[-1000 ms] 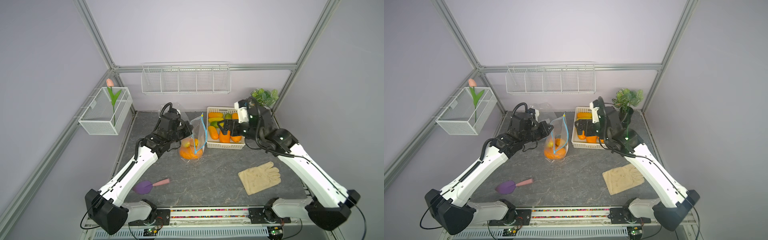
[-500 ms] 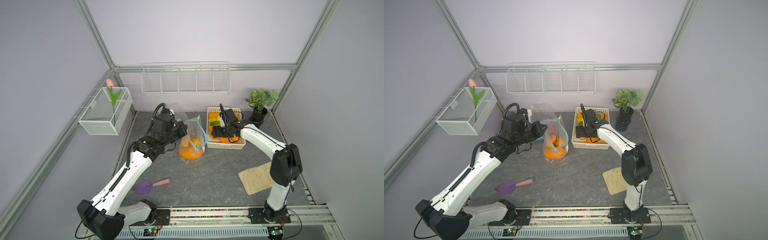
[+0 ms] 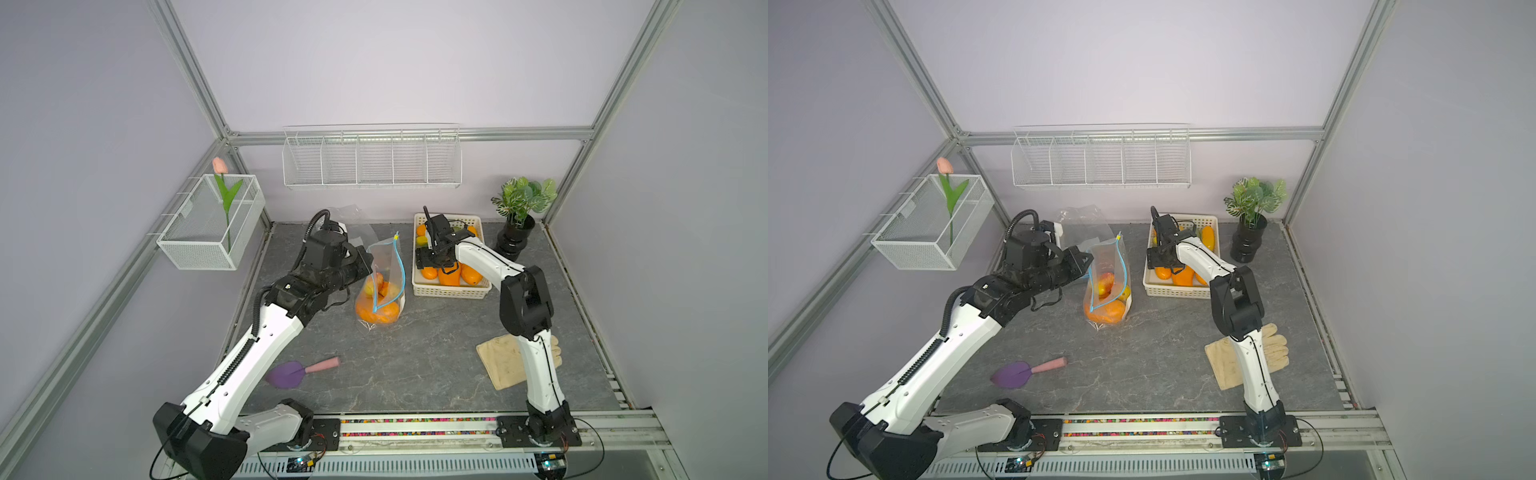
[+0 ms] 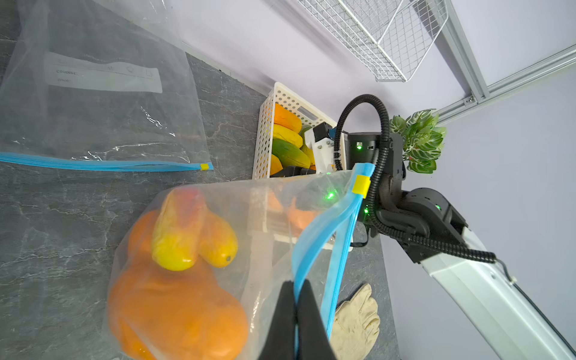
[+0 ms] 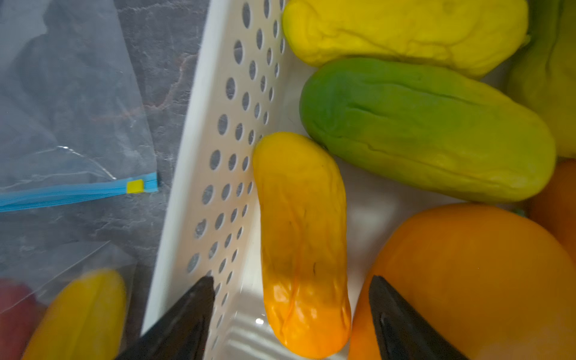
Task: Place the mango in a zip-top bag and seal the zipper
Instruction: Pick up the mango from the basket.
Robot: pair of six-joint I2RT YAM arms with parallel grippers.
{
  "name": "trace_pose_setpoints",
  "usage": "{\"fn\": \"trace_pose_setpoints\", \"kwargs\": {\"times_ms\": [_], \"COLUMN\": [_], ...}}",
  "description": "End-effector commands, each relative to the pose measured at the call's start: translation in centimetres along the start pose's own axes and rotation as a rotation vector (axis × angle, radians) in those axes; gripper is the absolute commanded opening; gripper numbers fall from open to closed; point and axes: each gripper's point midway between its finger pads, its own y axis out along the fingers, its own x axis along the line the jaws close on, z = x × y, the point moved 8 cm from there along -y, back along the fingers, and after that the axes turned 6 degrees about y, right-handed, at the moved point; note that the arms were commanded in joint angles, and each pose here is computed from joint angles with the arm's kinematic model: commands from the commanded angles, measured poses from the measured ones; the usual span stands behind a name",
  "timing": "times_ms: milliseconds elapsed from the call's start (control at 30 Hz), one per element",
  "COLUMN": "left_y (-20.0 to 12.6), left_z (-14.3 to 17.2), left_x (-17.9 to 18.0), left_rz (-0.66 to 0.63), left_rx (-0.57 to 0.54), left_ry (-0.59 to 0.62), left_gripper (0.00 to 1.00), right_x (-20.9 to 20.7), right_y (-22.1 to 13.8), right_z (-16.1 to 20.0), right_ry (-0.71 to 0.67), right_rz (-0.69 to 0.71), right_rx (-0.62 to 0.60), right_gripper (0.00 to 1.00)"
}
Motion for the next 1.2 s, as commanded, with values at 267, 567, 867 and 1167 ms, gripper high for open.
{"fn": "trace_pose_setpoints", "kwargs": {"times_ms": [267, 567, 867, 1167], "left_y": [-2.2, -0.6, 1.4, 2.1], "left_z": [-0.5, -1.5, -1.1, -2.4], "left_x": [3.2, 2.2, 1.4, 0.6], "left_rz": [-0.059, 0.007, 0.054, 0.075], "left_rx": [0.054, 0.07, 0.08, 0.063], "left_ry": [0.078, 0.022, 0.003, 0.003], "left_gripper": [0.0, 0.0, 0.0, 0.0], "right_x": [-0.3, -0.3, 1.4, 6.7], "right_y": [2.6, 0.1, -15.5, -28.2], "right_z": [1.5, 0.0, -2.8, 4.2], "right_ry": [-0.053, -0.076, -0.04, -0.147], "right_rz": [0.092, 0.05, -0.141, -0.658], "right_rx": [0.071, 0.024, -0.348, -0.843], "right_gripper": [0.73, 0.44, 0.36, 0.37]}}
